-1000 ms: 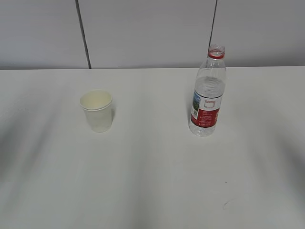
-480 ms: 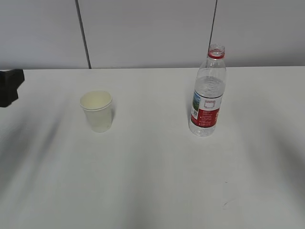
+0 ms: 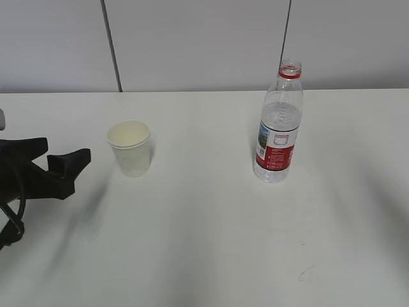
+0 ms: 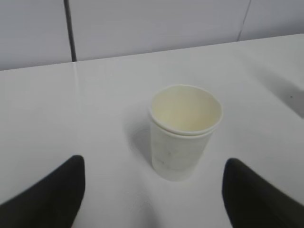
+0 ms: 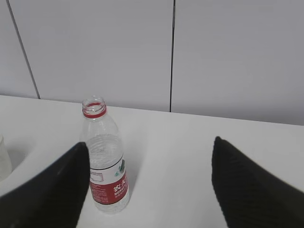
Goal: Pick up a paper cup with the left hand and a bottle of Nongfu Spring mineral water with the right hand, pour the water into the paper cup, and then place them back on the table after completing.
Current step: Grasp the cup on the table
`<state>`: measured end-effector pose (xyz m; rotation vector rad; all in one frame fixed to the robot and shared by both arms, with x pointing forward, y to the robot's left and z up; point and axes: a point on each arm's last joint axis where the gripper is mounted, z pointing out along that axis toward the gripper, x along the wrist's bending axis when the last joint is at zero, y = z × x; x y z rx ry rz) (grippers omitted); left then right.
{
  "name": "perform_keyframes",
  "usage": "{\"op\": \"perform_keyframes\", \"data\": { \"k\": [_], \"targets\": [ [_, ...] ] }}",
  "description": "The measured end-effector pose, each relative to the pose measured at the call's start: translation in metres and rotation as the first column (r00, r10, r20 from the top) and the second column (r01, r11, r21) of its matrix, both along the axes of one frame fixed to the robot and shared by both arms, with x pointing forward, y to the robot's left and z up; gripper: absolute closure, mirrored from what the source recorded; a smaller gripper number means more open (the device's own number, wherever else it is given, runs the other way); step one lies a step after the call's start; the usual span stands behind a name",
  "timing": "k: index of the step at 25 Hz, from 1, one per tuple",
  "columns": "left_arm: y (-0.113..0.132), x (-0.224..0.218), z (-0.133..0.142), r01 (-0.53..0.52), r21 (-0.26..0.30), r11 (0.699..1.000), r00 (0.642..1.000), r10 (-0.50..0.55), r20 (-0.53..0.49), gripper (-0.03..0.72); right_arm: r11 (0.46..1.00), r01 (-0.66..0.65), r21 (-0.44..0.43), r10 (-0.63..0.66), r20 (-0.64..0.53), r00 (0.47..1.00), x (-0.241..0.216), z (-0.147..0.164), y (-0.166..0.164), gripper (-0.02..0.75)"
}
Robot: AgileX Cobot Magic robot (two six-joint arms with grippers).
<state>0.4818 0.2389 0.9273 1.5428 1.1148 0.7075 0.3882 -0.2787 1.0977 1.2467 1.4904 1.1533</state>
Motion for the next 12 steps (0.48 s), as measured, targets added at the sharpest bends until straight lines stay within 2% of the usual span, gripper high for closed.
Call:
{"op": "perform_keyframes", "data": {
  "k": [7, 12],
  "targets": [
    [-0.005, 0.005, -0.017, 0.033, -0.058, 0.998, 0.999, -0.031, 0.029, 0.146, 1.0, 0.0, 0.0, 0.0, 0.002, 1.0, 0.0, 0.0, 0.0, 0.15],
    [-0.005, 0.005, -0.042, 0.034, -0.051, 0.998, 0.998, -0.037, -0.06, 0.146, 1.0, -0.001, 0.001, 0.001, 0.01, 1.0, 0.0, 0.001, 0.0, 0.15]
  ]
}}
